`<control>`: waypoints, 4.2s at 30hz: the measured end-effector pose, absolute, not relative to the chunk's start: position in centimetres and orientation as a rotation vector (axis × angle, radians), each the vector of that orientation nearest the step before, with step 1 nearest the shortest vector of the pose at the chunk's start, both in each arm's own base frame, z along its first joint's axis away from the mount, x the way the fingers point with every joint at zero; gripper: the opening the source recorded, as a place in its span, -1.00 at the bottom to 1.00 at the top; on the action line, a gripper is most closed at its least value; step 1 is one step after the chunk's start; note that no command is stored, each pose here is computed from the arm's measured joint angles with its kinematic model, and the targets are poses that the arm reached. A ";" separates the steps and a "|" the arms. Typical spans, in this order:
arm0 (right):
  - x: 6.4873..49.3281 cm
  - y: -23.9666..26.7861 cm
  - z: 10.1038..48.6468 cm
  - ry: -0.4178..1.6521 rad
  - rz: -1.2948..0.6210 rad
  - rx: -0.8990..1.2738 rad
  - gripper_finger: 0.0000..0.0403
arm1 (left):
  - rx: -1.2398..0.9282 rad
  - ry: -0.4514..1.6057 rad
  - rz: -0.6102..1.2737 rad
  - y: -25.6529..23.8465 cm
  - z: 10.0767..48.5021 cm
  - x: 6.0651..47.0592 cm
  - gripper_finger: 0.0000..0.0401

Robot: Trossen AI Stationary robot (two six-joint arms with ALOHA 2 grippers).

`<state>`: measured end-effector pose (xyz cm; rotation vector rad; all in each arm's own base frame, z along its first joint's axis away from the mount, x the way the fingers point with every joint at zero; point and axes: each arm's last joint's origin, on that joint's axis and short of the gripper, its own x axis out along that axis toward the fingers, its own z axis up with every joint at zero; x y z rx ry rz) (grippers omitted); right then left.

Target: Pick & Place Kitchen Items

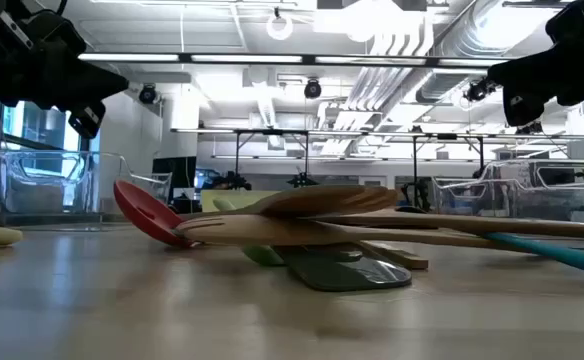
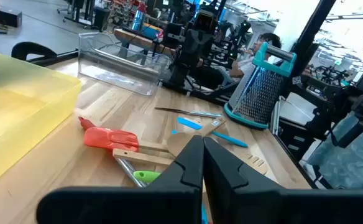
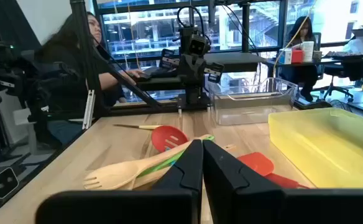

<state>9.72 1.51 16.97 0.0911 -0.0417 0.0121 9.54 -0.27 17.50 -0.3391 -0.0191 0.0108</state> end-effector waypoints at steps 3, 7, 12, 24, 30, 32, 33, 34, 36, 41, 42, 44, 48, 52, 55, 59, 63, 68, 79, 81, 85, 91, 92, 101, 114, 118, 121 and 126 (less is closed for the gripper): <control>9.7 1.5 17.0 -0.042 0.012 0.091 -0.99 | -0.339 -0.019 0.011 -0.3 17.5 9.5 -1.00; 9.7 1.5 17.0 -0.042 0.012 0.091 -0.98 | -0.339 -0.019 0.011 -0.3 17.5 9.5 -1.00; 9.7 1.5 17.0 -0.042 0.012 0.091 -0.98 | -0.339 -0.019 0.011 -0.3 17.5 9.5 -1.00; 9.7 1.5 17.0 -0.042 0.012 0.091 -0.98 | -0.339 -0.019 0.011 -0.3 17.5 9.5 -1.00; 9.7 1.5 17.0 -0.042 0.012 0.091 -0.98 | -0.339 -0.019 0.011 -0.3 17.5 9.5 -1.00; 9.7 1.5 17.0 -0.042 0.012 0.091 -0.98 | -0.339 -0.019 0.011 -0.3 17.5 9.5 -1.00; 9.7 1.5 17.0 -0.042 0.012 0.091 -0.98 | -0.339 -0.019 0.011 -0.3 17.5 9.5 -1.00; 9.7 1.5 17.0 -0.042 0.012 0.091 -0.98 | -0.339 -0.019 0.011 -0.3 17.5 9.5 -1.00; 9.7 1.5 17.0 -0.042 0.012 0.091 -0.98 | -0.339 -0.019 0.011 -0.3 17.5 9.5 -1.00; 9.7 1.5 17.0 -0.042 0.012 0.091 -0.98 | -0.339 -0.019 0.011 -0.3 17.5 9.5 -1.00; 9.7 1.5 17.0 -0.042 0.012 0.091 -0.98 | -0.339 -0.019 0.011 -0.3 17.5 9.5 -1.00; 9.7 1.5 17.0 -0.042 0.012 0.091 -0.98 | -0.339 -0.019 0.011 -0.3 17.5 9.5 -1.00; 9.7 1.5 17.0 -0.042 0.012 0.091 -0.98 | -0.339 -0.019 0.011 -0.3 17.5 9.5 -1.00; 9.7 1.5 17.0 -0.042 0.012 0.091 -0.98 | -0.339 -0.019 0.010 -0.3 17.5 9.5 -1.00; 9.7 1.5 17.0 -0.042 0.012 0.091 -0.98 | -0.339 -0.019 0.011 -0.3 17.5 9.5 -1.00; 9.7 1.5 17.0 -0.042 0.012 0.091 -0.98 | -0.339 -0.019 0.011 -0.3 17.5 9.5 -1.00; 9.7 1.5 17.0 -0.041 0.012 0.091 -0.98 | -0.339 -0.019 0.011 -0.3 17.5 9.5 -1.00; 9.7 1.5 17.0 -0.042 0.012 0.091 -0.99 | -0.339 -0.019 0.011 -0.3 17.5 9.5 -1.00; 9.7 1.5 17.0 -0.041 0.012 0.091 -0.99 | -0.339 -0.019 0.011 -0.3 17.5 9.5 -1.00; 9.7 1.5 17.0 -0.042 0.012 0.091 -0.99 | -0.339 -0.019 0.011 -0.3 17.5 9.5 -1.00; 9.7 1.5 17.0 -0.042 0.012 0.091 -0.99 | -0.339 -0.019 0.011 -0.3 17.5 9.5 -1.00; 9.7 1.5 17.0 -0.042 0.012 0.091 -0.99 | -0.339 -0.019 0.011 -0.3 17.5 9.5 -1.00; 9.7 1.5 17.0 -0.041 0.012 0.091 -0.99 | -0.339 -0.019 0.011 -0.3 17.5 9.5 -1.00; 9.6 1.6 17.9 -0.135 0.066 0.285 -0.99 | -0.339 -0.019 0.011 -0.3 17.5 9.5 -1.00; 9.6 1.7 18.2 -0.166 0.110 0.139 -0.99 | -0.350 -0.030 0.014 -0.3 17.6 9.5 -1.00; 9.6 1.8 18.3 -0.172 0.126 0.164 -0.98 | -0.380 -0.031 0.007 -0.3 17.6 9.5 -1.00; 9.5 1.7 18.5 -0.193 0.111 0.191 -0.98 | -0.392 -0.038 0.032 -0.2 17.6 9.5 -1.00; 9.5 1.6 18.5 -0.196 0.076 0.140 -0.98 | -0.351 -0.052 0.085 0.0 17.7 9.5 -1.00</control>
